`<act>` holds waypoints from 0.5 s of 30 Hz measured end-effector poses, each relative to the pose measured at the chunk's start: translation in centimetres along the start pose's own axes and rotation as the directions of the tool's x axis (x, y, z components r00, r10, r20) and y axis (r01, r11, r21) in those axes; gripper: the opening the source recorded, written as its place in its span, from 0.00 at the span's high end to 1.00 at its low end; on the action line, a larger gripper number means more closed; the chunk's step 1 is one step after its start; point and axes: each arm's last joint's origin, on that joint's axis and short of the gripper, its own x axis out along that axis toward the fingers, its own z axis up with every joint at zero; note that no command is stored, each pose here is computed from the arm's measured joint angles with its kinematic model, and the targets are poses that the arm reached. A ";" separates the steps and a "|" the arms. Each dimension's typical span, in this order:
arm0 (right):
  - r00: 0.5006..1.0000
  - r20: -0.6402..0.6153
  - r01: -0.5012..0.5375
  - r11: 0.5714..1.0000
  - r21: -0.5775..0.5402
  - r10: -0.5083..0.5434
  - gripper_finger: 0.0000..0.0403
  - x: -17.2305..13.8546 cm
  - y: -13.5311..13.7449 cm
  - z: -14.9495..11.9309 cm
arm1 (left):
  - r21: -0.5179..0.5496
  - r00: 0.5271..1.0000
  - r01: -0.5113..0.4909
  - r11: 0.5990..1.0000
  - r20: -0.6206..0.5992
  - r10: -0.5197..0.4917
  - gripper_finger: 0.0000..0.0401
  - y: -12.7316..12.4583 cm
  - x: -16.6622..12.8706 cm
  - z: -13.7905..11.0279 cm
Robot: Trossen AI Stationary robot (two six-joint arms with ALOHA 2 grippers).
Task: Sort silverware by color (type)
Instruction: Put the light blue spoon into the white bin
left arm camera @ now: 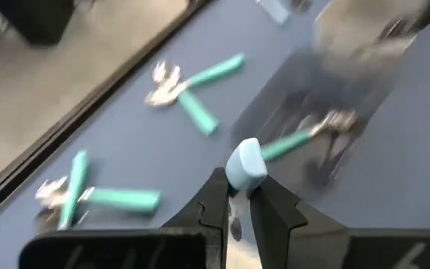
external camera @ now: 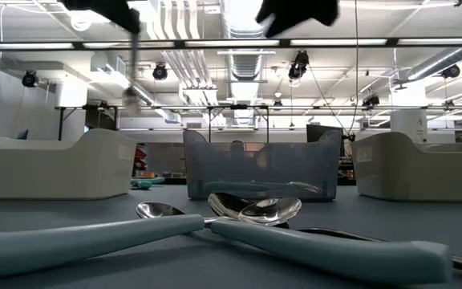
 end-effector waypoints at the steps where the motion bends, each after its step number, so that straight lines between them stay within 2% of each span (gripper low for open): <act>1: 0.999 -0.050 -0.007 1.000 0.009 0.008 0.61 -0.1 -0.1 -0.4 | 0.014 0.999 -0.016 1.000 -0.047 0.017 0.95 0.4 -0.1 -0.4; 7: 0.940 -0.342 0.006 0.997 0.078 0.021 0.66 -0.7 -0.5 -3.0 | 0.127 0.946 -0.071 0.989 -0.305 0.107 0.95 1.7 -0.1 -2.3; 11: 0.896 -0.441 0.004 0.995 0.102 0.042 0.67 -1.1 -0.2 -4.1 | 0.200 0.907 -0.091 0.975 -0.389 0.164 0.95 1.7 0.3 -3.0; 15: 0.853 -0.510 -0.061 0.992 0.112 0.110 0.67 -1.6 0.8 -5.2 | 0.260 0.881 -0.089 0.962 -0.429 0.197 0.94 1.3 1.0 -3.6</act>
